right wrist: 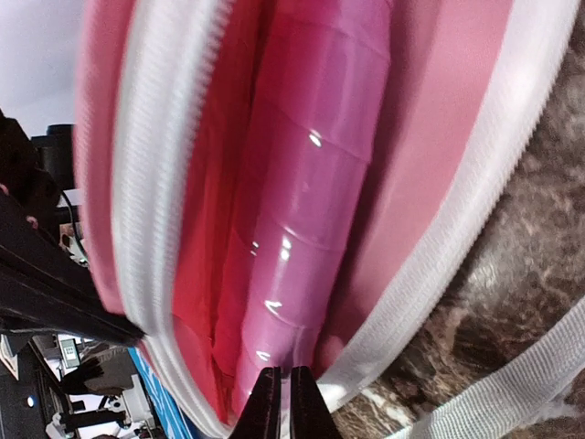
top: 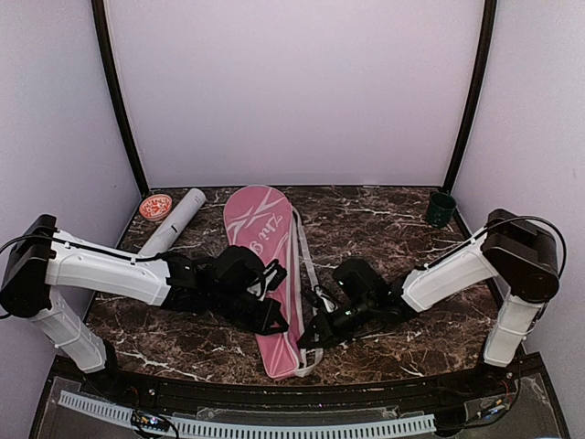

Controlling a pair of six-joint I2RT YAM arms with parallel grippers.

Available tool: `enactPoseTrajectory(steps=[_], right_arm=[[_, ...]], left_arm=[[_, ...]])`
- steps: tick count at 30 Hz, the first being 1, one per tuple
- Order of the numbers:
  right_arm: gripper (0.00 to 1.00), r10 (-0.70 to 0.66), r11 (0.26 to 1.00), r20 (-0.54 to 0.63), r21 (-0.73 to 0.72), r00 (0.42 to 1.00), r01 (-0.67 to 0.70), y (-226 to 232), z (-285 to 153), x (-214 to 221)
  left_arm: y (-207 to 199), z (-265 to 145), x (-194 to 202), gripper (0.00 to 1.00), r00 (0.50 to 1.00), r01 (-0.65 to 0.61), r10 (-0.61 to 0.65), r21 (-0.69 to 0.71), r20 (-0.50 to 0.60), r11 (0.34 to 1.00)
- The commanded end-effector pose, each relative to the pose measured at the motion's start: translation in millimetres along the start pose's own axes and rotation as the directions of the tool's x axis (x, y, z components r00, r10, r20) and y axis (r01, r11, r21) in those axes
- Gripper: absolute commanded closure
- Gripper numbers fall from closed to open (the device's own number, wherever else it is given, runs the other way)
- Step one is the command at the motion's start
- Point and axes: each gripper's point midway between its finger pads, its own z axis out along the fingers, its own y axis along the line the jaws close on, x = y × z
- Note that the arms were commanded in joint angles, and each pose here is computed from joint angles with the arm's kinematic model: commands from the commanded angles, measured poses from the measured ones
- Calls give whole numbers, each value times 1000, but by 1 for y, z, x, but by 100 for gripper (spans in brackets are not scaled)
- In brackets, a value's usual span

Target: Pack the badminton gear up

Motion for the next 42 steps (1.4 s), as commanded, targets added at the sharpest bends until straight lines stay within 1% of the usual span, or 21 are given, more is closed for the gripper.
enactPoseTrajectory(steps=[1, 7, 10, 14, 17, 21, 22, 23, 24, 25, 26, 27, 31, 32, 34, 36, 38, 40, 42], right_arm=[[95, -12, 1000, -56, 21, 998, 13, -7, 0, 24], [94, -58, 998, -98, -44, 993, 54, 14, 16, 26], [94, -68, 996, -94, -71, 993, 61, 20, 21, 21], [93, -84, 995, -82, -68, 993, 78, 21, 26, 13], [89, -75, 995, -86, -65, 993, 70, 18, 32, 11], [76, -47, 998, -127, -42, 991, 42, 4, 42, 16], [73, -40, 999, -136, -36, 990, 35, 1, 44, 17], [73, -32, 999, -144, -30, 989, 28, -3, 46, 19], [76, -26, 999, -149, -22, 988, 23, -7, 48, 21], [83, -19, 1000, -153, -15, 988, 17, -10, 49, 22], [93, -10, 1000, -161, -6, 987, 9, -14, 51, 24], [99, -8, 1000, -164, -4, 986, 8, -16, 52, 24], [100, 2, 1000, -174, 30, 985, 3, -26, 57, 25], [97, 10, 999, -178, 41, 984, -2, -30, 58, 26], [81, 22, 999, -186, 51, 982, -13, -35, 60, 28], [74, 29, 998, -187, 59, 982, -18, -38, 60, 30], [65, 30, 998, -183, 66, 983, -18, -38, 59, 29], [63, 22, 998, -177, 65, 984, -11, -36, 57, 28], [65, 8, 998, -164, 57, 986, 2, -30, 54, 25]], left_arm=[[-14, -2, -8, 100, 999, -26, 25, 59, 24, 998], [-20, 0, -10, 100, 1000, -13, 11, 93, 26, 996], [-22, 3, -7, 100, 1000, 4, -6, 116, 19, 993], [-23, 3, -6, 100, 1000, 12, -15, 130, 20, 991], [-23, 3, -6, 100, 1000, 12, -15, 133, 21, 991], [-21, 3, -4, 100, 1000, 13, -15, 128, 18, 992], [-20, 3, -4, 100, 1000, 13, -15, 127, 17, 992], [-20, 2, -3, 100, 1000, 13, -15, 124, 18, 992], [-19, 1, -4, 100, 1000, 10, -13, 123, 22, 992], [-19, 1, -4, 100, 1000, 7, -11, 121, 26, 993], [-20, 0, -5, 100, 999, 3, -7, 120, 31, 993], [-20, -1, -6, 100, 999, 1, -5, 117, 34, 993], [-21, -2, -6, 100, 999, -13, 9, 116, 33, 993], [-22, -3, -7, 100, 999, -16, 12, 118, 35, 993], [-22, -4, -7, 100, 999, -19, 15, 120, 34, 993], [-21, -5, -6, 100, 999, -20, 16, 116, 35, 993], [-19, -6, -5, 100, 999, -20, 16, 106, 34, 994], [-17, -6, -4, 100, 999, -20, 17, 101, 32, 995], [-15, -5, -2, 100, 1000, -19, 17, 95, 26, 995]])
